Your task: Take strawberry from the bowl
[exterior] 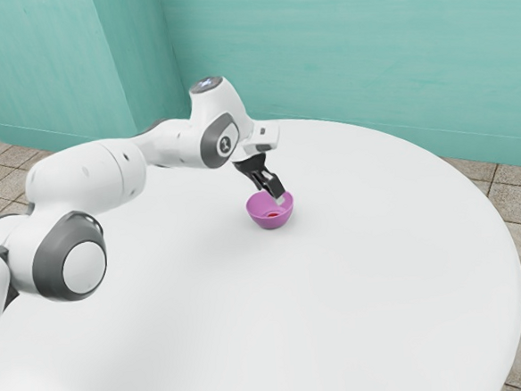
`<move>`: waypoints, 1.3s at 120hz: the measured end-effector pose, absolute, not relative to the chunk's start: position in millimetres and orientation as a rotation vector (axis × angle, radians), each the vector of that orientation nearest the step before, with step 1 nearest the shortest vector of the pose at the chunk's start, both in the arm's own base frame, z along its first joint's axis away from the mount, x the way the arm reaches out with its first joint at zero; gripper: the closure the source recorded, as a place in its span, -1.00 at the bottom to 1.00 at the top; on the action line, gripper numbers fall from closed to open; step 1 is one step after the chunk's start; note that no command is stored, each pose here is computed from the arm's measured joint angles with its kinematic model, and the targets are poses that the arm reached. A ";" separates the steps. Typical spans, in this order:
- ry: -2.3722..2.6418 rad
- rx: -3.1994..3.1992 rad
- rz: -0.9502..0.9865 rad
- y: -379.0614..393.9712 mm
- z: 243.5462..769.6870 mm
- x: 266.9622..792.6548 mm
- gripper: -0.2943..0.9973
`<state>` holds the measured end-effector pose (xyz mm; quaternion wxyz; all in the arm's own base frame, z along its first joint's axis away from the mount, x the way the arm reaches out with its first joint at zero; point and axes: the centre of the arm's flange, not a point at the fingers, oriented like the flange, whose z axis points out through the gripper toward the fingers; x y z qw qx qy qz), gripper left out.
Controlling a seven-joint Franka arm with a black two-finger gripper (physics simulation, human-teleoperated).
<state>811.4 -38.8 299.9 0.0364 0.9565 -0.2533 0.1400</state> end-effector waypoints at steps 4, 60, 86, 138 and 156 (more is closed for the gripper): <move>-0.785 2.935 0.433 -38.7 300.4 811.5 -0.29; -0.817 2.894 0.390 -37.3 276.2 806.6 -0.16; -0.827 2.887 0.377 -35.0 271.3 805.1 -0.15; -0.835 2.880 0.364 -31.7 265.8 803.5 0.09; -0.844 2.881 0.358 -31.6 264.5 803.1 0.19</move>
